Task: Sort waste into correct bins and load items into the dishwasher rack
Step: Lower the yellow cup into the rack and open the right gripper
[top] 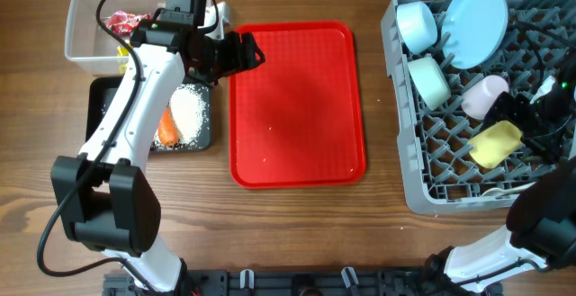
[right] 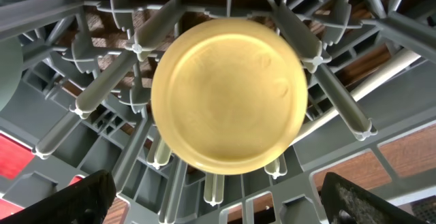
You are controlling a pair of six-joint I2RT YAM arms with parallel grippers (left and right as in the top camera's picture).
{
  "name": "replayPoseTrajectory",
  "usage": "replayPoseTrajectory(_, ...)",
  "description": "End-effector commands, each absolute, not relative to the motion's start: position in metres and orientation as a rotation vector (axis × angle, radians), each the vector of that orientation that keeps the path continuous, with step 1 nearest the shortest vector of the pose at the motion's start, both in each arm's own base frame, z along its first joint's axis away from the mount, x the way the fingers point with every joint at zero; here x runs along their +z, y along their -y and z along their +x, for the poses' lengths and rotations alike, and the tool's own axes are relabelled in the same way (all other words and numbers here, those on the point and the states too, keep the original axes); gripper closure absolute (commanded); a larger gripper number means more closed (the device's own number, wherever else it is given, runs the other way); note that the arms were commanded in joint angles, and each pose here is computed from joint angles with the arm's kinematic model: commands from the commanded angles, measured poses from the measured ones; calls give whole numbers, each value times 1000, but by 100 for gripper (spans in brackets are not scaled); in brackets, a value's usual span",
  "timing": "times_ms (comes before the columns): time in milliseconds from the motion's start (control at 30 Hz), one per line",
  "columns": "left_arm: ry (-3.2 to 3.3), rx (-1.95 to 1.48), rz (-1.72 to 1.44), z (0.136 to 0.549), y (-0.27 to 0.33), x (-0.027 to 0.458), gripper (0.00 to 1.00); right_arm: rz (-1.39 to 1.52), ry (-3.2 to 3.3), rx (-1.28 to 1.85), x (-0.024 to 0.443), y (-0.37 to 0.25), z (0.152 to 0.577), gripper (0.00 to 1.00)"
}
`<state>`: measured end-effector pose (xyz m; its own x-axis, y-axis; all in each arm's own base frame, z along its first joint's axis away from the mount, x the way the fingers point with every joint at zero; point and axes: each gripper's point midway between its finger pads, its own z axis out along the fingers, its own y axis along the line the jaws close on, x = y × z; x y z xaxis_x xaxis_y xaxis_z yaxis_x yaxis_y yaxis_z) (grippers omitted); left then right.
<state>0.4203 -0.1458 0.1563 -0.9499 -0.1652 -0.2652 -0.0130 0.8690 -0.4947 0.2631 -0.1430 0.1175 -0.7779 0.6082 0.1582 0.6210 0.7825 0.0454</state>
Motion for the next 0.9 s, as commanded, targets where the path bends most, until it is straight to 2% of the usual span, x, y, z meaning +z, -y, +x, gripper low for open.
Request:
replayPoseTrajectory(0,-2746,-711,-123,418,145,155,14,-990,2825,-124,114,146,263,0)
replayPoseTrajectory(133,-2753,-710,-125,417,145,154,14,-1008,2889,-106,137,151,273,0)
replayPoseTrajectory(333,-2756,-710,-126,416,145,154,14,-1068,2953,-85,138,160,289,3)
replayPoseTrajectory(600,-2757,-710,-127,416,145,154,14,-914,3070,-119,138,129,322,3)
replayPoseTrajectory(867,-2757,-709,-127,416,145,154,14,-879,3002,-131,118,113,309,3)
